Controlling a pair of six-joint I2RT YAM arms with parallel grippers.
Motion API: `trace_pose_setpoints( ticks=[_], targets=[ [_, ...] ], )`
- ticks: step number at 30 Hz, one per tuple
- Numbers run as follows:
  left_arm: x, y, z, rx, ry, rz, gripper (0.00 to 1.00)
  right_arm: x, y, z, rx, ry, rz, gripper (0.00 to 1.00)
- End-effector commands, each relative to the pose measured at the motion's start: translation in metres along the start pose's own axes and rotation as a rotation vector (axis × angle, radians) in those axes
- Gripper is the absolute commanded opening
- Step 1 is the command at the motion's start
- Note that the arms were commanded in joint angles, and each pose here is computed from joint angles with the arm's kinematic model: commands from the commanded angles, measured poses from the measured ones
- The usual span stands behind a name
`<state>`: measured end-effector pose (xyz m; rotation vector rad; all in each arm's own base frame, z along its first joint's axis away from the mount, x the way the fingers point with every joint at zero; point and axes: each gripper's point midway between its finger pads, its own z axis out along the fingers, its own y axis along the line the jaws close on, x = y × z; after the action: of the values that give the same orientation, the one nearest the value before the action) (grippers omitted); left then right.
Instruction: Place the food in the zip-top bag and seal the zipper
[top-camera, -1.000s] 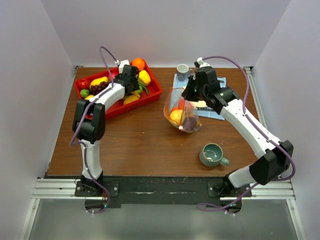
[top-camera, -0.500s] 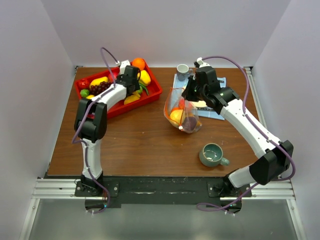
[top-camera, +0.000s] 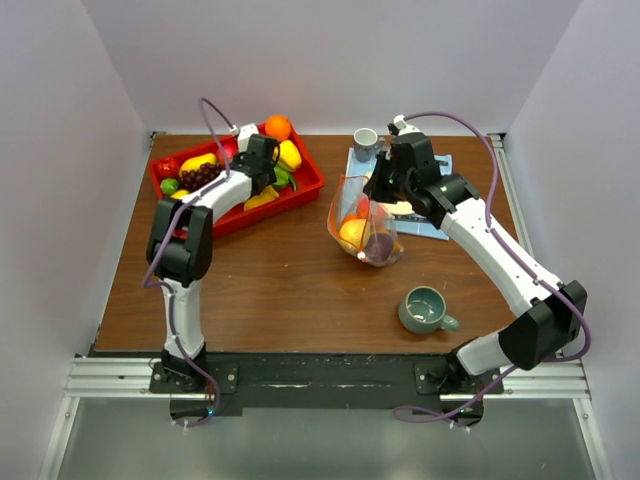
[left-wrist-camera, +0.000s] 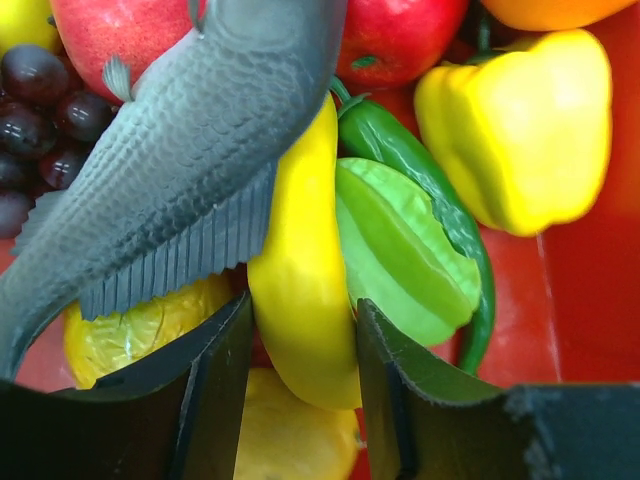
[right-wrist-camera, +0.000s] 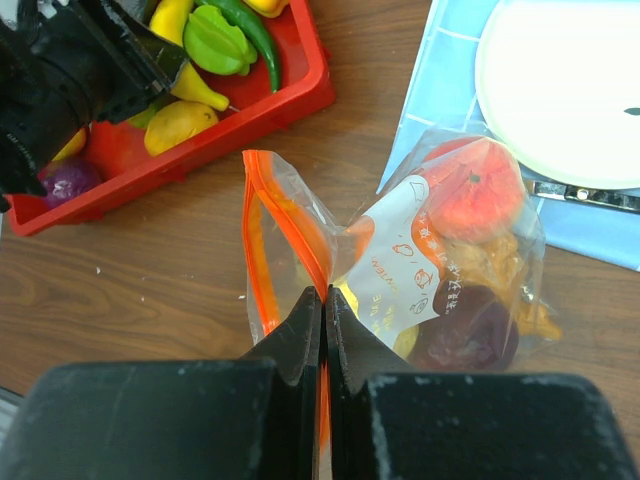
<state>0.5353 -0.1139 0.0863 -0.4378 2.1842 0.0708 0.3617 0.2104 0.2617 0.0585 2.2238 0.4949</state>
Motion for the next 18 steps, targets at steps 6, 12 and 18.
trace_pose_setpoints(
  ticks=[6, 12, 18],
  targets=[
    [-0.06, -0.023, -0.066, 0.21, -0.091, -0.035, 0.24, -0.01, 0.008, -0.013, -0.043, -0.035, -0.011, 0.0],
    [-0.059, -0.028, -0.081, 0.283, -0.067, -0.037, 0.22, -0.011, 0.008, -0.015, -0.044, -0.04, -0.012, 0.0],
    [-0.071, -0.037, -0.113, 0.395, -0.078, -0.037, 0.18, -0.011, 0.01, -0.014, -0.047, -0.039, -0.018, 0.0]
  ],
)
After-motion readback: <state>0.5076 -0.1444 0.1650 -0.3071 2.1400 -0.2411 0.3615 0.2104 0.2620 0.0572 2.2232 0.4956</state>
